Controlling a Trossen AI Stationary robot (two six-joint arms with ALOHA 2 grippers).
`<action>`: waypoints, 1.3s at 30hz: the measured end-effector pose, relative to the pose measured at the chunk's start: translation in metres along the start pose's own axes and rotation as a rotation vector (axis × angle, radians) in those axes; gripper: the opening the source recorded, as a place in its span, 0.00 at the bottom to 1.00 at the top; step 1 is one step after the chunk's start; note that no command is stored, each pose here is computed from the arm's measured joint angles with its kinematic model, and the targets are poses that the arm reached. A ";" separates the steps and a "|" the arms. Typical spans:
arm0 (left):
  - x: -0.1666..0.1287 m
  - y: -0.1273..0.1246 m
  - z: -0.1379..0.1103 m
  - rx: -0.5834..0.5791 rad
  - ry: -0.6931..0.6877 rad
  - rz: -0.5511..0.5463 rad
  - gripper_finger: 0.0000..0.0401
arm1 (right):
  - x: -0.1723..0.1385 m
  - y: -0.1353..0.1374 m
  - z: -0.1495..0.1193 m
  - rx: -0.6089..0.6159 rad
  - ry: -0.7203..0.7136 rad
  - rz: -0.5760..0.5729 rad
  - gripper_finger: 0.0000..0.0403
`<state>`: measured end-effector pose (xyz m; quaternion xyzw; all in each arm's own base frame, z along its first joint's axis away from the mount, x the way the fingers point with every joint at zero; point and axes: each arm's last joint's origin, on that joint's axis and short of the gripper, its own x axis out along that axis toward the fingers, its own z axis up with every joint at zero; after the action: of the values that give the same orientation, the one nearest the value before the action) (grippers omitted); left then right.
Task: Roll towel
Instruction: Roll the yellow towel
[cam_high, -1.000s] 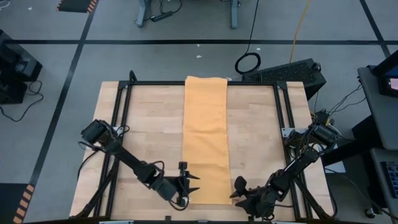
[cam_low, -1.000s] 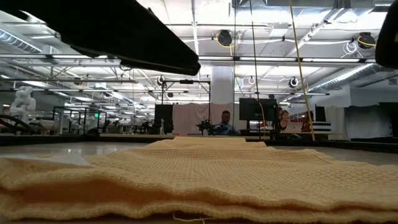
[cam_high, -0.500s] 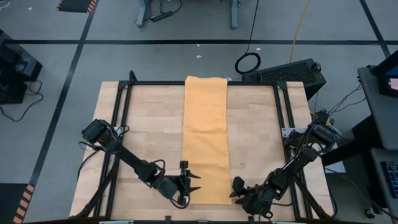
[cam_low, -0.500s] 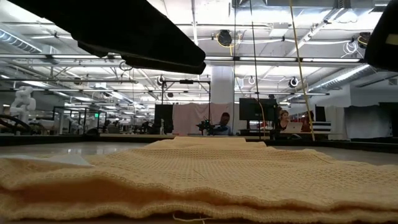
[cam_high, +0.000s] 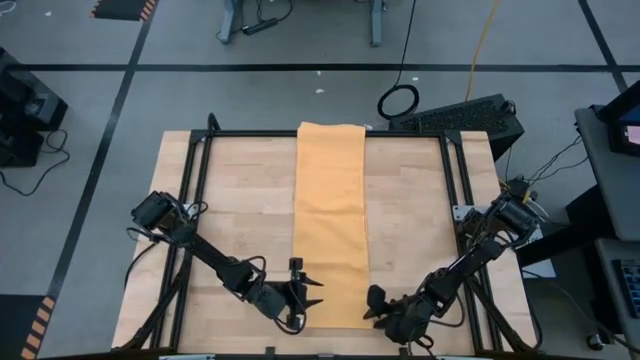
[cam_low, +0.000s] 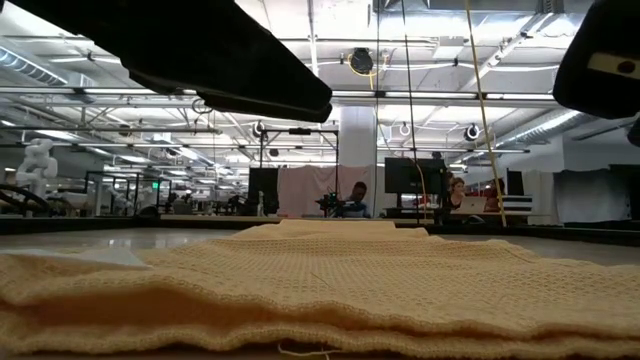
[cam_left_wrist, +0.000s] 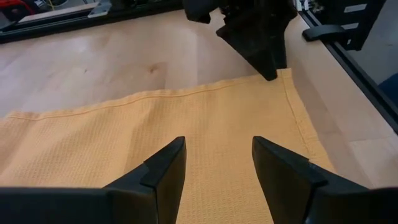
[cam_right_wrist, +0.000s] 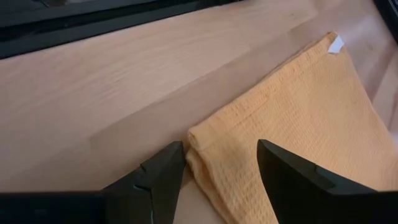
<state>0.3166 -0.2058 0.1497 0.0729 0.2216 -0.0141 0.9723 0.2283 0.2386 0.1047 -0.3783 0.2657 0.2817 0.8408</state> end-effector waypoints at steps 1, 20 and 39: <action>0.000 0.000 0.000 0.000 0.000 0.000 0.48 | 0.000 0.000 0.000 0.000 -0.002 0.000 0.50; 0.000 0.000 0.001 -0.008 -0.012 0.001 0.48 | 0.004 -0.007 -0.005 0.119 -0.007 0.095 0.06; -0.005 -0.008 0.019 -0.051 -0.218 0.048 0.51 | -0.013 -0.040 0.006 0.601 -0.087 -0.023 0.00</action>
<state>0.3201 -0.2163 0.1681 0.0517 0.1132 0.0071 0.9922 0.2473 0.2174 0.1362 -0.1029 0.2964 0.1967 0.9289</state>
